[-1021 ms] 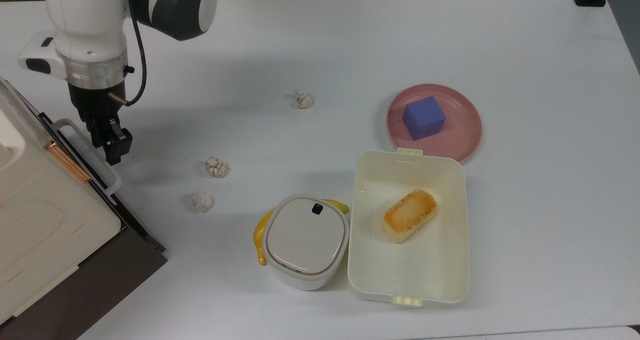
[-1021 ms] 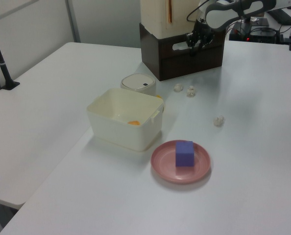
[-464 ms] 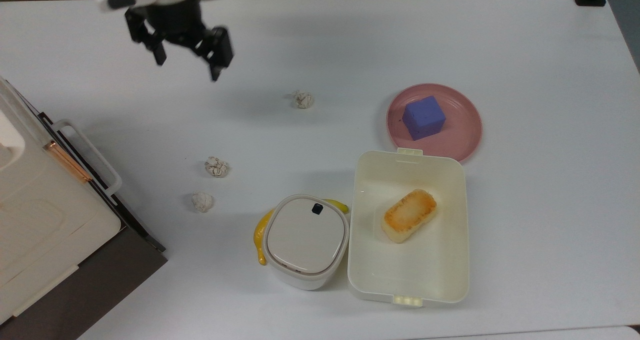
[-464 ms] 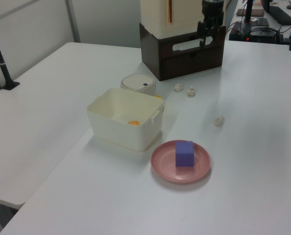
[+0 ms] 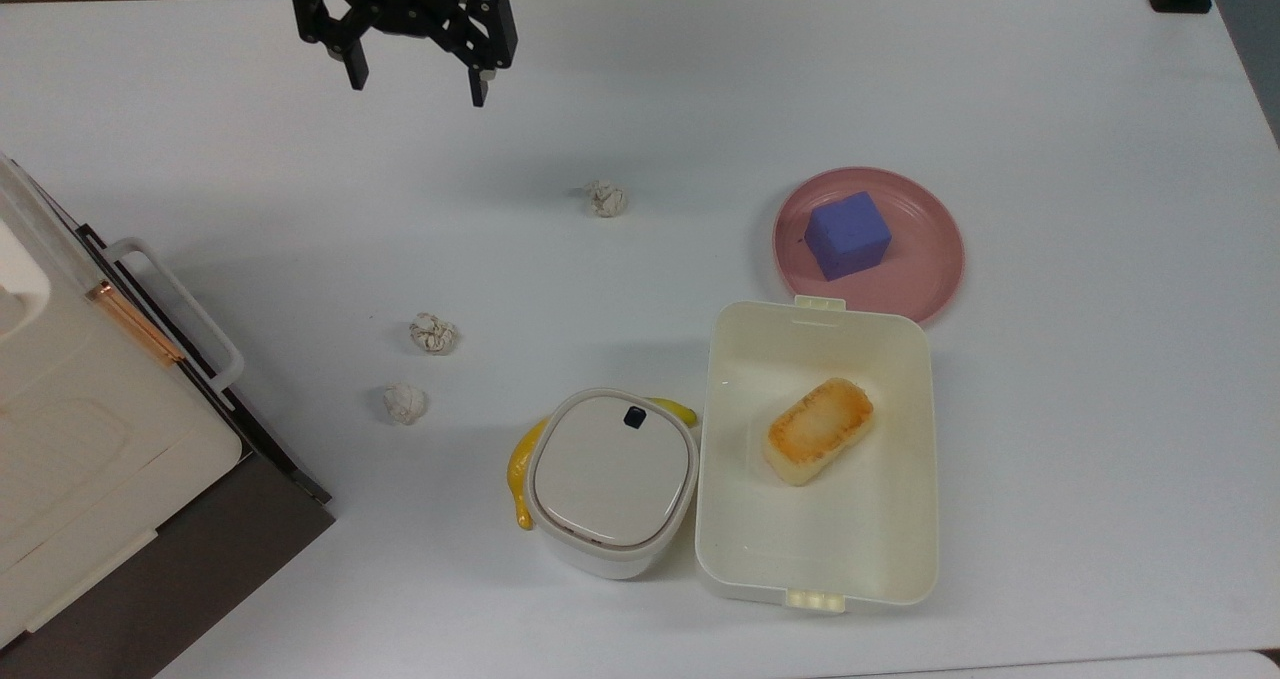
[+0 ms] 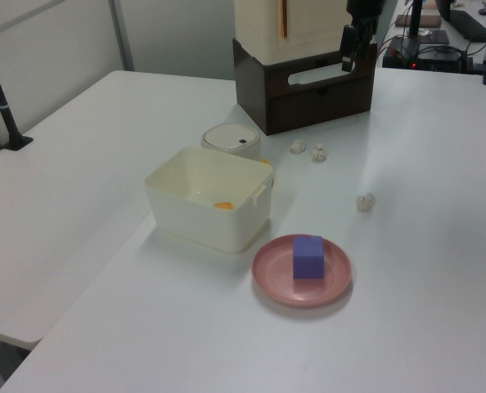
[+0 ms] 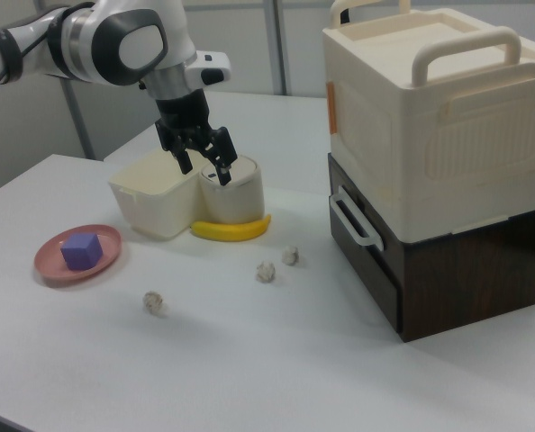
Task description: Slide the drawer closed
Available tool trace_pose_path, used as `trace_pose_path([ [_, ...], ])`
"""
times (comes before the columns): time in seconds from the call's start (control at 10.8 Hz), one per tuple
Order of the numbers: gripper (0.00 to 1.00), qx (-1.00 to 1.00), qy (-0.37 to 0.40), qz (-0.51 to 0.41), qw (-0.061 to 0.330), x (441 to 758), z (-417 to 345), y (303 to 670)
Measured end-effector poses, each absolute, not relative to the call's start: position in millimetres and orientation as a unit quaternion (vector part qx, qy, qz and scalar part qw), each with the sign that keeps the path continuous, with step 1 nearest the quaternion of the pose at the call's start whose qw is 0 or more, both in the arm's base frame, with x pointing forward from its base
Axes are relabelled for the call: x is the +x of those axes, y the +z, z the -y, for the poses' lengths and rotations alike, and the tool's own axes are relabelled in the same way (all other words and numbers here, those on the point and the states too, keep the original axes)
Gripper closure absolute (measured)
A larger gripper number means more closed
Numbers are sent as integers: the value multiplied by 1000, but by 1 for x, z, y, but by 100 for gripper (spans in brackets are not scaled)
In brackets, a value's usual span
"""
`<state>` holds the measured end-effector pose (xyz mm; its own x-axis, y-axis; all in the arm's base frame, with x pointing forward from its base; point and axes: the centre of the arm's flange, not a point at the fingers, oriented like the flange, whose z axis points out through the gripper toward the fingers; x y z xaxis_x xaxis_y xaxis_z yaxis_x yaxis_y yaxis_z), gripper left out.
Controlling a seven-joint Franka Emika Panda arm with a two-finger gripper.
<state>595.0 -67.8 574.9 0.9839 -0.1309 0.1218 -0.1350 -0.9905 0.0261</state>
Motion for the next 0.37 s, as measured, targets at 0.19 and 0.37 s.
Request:
trace_pose_path([
  [0.19,0,996,57,69,18,593,78,573],
  [0.37,0,996,44,73,17,590,81,571],
])
